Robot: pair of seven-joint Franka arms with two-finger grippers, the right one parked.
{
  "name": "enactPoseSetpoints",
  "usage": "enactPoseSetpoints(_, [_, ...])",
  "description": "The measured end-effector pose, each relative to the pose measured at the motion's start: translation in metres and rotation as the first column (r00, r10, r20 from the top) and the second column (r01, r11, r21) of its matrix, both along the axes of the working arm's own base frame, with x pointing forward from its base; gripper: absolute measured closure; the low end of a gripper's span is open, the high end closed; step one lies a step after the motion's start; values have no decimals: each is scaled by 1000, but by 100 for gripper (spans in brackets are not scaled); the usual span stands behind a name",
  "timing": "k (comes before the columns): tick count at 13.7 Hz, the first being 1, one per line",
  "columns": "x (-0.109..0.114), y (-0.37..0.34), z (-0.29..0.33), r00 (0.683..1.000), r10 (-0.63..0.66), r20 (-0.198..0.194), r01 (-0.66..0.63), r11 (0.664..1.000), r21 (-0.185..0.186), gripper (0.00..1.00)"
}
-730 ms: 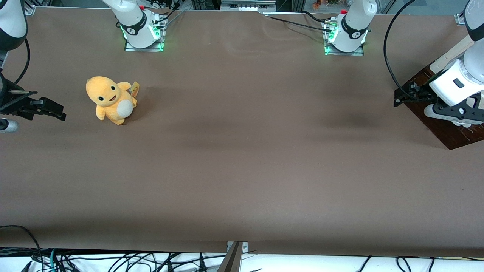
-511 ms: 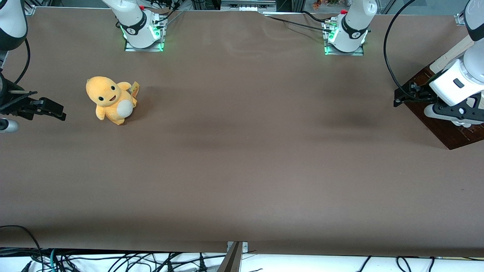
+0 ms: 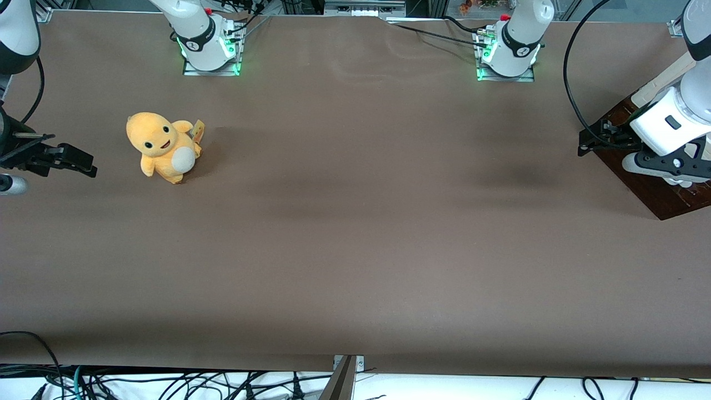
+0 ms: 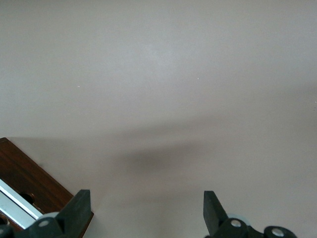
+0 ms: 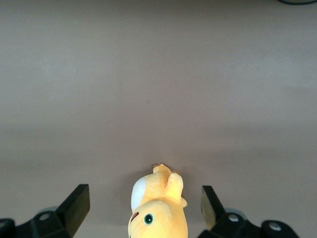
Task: Open lower drawer with left arm only
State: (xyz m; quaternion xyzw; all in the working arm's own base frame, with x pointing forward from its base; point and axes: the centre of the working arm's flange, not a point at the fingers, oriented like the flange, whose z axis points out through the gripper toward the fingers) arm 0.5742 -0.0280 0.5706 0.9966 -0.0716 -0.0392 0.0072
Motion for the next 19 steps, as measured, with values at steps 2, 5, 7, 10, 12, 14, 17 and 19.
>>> enactPoseSetpoints(2, [0, 0, -1, 1000, 0, -4, 0, 1000, 0, 0])
enactPoseSetpoints(5, [0, 0, -3, 1000, 13, -9, -13, 1000, 2, 0])
enactPoseSetpoints(7, [0, 0, -3, 1000, 15, -9, -15, 1000, 2, 0])
enactPoseSetpoints(10, [1, 0, -3, 1000, 14, -10, -14, 1000, 2, 0])
enactPoseSetpoints(12, [2, -1, -6, 1000, 14, -15, -14, 1000, 2, 0])
enactPoseSetpoints(14, [4, -2, -11, 1000, 13, -23, -13, 1000, 2, 0])
enactPoseSetpoints(17, [6, -3, -18, 999, 11, -35, -10, 1000, 3, 0])
enactPoseSetpoints(19, [7, -1, -20, 999, 13, -38, -13, 1000, 5, 0])
